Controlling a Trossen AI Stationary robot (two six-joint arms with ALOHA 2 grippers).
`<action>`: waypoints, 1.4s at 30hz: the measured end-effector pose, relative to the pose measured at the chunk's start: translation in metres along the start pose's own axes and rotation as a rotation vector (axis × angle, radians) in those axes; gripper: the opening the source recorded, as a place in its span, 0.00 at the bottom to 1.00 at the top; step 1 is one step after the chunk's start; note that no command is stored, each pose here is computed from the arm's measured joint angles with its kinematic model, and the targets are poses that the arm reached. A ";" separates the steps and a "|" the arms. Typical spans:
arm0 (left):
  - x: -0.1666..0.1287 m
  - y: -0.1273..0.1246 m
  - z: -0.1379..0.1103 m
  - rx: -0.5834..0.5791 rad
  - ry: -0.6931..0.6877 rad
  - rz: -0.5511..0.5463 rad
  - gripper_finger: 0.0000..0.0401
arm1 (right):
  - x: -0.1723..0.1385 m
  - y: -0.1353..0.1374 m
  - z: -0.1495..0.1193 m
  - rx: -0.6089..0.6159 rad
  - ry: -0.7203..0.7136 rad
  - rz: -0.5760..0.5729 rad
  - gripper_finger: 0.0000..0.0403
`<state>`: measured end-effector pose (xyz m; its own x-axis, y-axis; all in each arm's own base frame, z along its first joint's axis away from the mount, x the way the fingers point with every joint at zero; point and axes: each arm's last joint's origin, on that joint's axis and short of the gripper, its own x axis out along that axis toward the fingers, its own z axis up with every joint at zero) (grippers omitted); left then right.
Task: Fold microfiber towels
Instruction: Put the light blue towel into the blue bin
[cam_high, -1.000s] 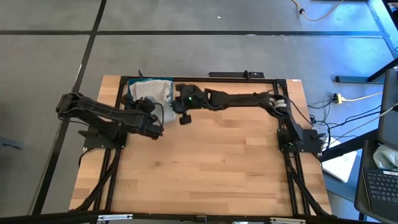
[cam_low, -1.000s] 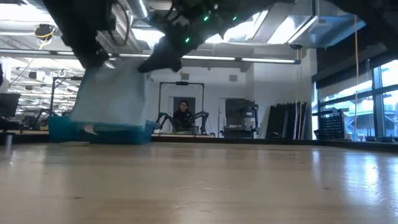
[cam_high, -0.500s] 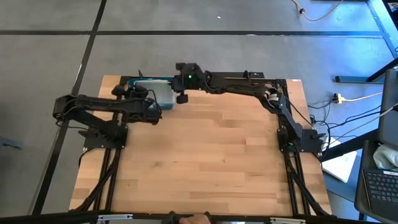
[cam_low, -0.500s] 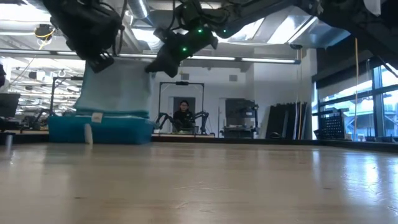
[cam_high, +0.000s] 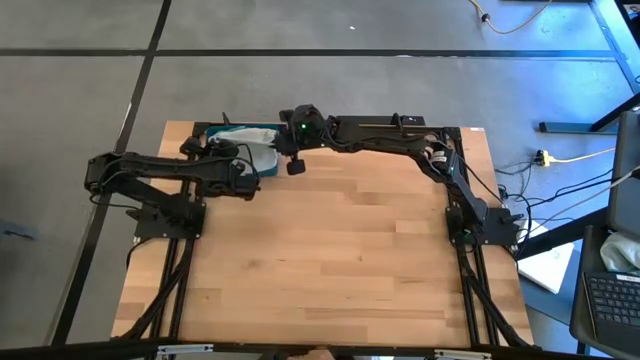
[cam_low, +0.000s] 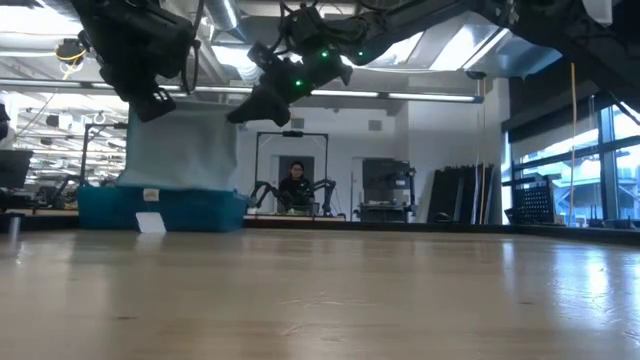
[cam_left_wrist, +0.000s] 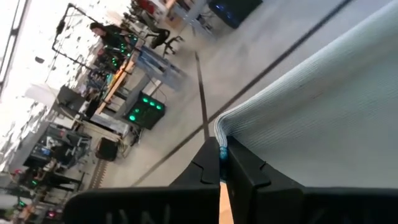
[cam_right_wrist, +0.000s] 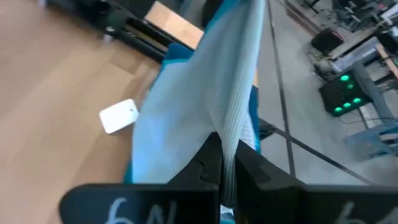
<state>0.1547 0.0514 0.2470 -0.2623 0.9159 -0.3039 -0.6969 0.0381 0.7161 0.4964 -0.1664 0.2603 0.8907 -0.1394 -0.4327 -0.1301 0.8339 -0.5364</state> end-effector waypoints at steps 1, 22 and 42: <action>-0.001 0.000 -0.001 0.014 0.005 -0.007 0.00 | 0.000 0.002 0.001 -0.003 0.000 0.006 0.03; 0.027 -0.023 0.015 -0.068 0.160 -0.145 0.00 | 0.025 -0.008 -0.042 -0.049 0.029 -0.041 0.03; 0.091 0.004 0.029 0.054 0.351 -0.254 0.00 | 0.026 -0.002 -0.036 -0.004 0.049 -0.026 0.04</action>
<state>0.1477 0.1463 0.2405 -0.3046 0.6834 -0.6634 -0.7355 0.2738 0.6198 0.5042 -0.1909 0.2237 0.8714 -0.1866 -0.4536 -0.1093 0.8276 -0.5506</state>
